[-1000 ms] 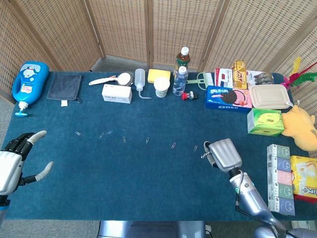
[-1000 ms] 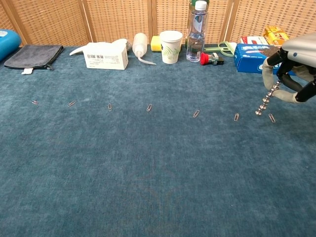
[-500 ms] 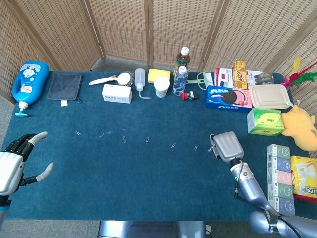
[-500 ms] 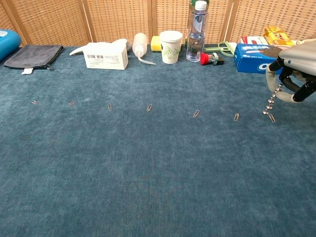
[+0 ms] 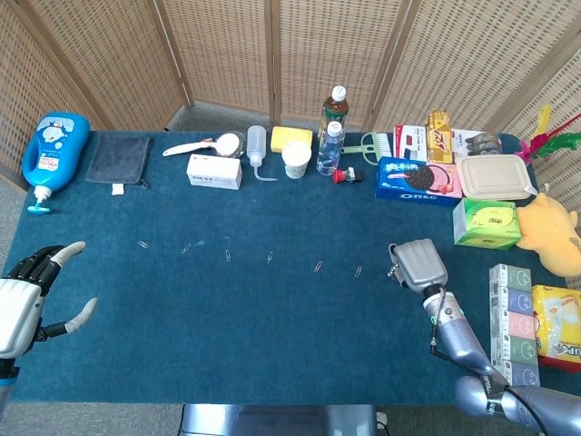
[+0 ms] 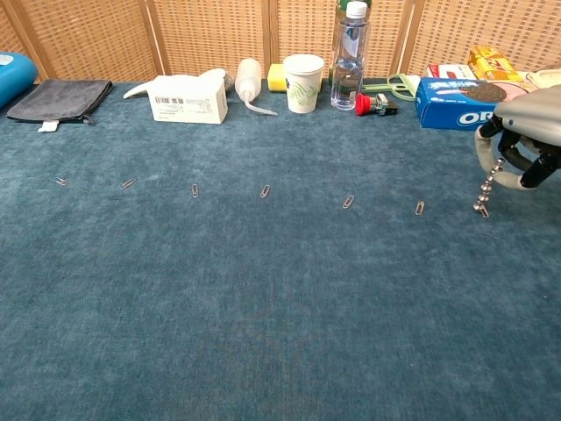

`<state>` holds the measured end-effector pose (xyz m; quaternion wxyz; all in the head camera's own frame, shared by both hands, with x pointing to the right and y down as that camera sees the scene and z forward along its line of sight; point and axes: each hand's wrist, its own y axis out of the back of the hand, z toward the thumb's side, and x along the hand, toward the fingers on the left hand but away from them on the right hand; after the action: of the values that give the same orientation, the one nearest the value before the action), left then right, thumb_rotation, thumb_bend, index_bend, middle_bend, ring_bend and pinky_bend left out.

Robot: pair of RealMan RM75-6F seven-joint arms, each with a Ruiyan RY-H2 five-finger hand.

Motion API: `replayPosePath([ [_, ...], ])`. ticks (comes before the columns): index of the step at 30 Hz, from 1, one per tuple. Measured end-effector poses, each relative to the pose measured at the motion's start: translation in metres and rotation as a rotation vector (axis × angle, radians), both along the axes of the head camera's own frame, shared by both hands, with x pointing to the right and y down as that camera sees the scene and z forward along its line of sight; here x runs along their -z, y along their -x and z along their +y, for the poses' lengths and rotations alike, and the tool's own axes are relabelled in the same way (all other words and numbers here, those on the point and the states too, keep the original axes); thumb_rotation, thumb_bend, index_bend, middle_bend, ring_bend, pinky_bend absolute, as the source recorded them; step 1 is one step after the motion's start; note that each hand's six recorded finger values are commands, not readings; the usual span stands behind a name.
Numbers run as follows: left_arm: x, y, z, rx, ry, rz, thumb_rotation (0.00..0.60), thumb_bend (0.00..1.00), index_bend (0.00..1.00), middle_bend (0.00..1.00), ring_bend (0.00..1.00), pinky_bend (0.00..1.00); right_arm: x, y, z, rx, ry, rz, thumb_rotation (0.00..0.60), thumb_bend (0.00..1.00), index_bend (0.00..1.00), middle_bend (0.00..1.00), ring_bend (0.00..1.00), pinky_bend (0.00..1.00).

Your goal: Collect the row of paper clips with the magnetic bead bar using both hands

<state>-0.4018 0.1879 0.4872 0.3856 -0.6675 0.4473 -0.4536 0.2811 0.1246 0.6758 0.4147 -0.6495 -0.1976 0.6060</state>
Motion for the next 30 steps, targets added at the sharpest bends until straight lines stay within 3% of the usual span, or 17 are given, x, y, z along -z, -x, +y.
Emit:
replayPosePath([
  [12,0.000,0.000,-0.001,-0.001,-0.002,0.001,0.286,0.51,0.15,0.25,0.20,0.27,0.001,0.001,-0.002,0.002,-0.007,0.006,0.600,0.45,0.64,0.81,0.85,0.90],
  [30,-0.003,0.001,-0.001,0.000,0.002,0.004,0.281,0.50,0.15,0.25,0.20,0.27,0.028,0.056,-0.009,0.054,-0.026,-0.131,0.600,0.45,0.64,0.81,0.85,0.91],
])
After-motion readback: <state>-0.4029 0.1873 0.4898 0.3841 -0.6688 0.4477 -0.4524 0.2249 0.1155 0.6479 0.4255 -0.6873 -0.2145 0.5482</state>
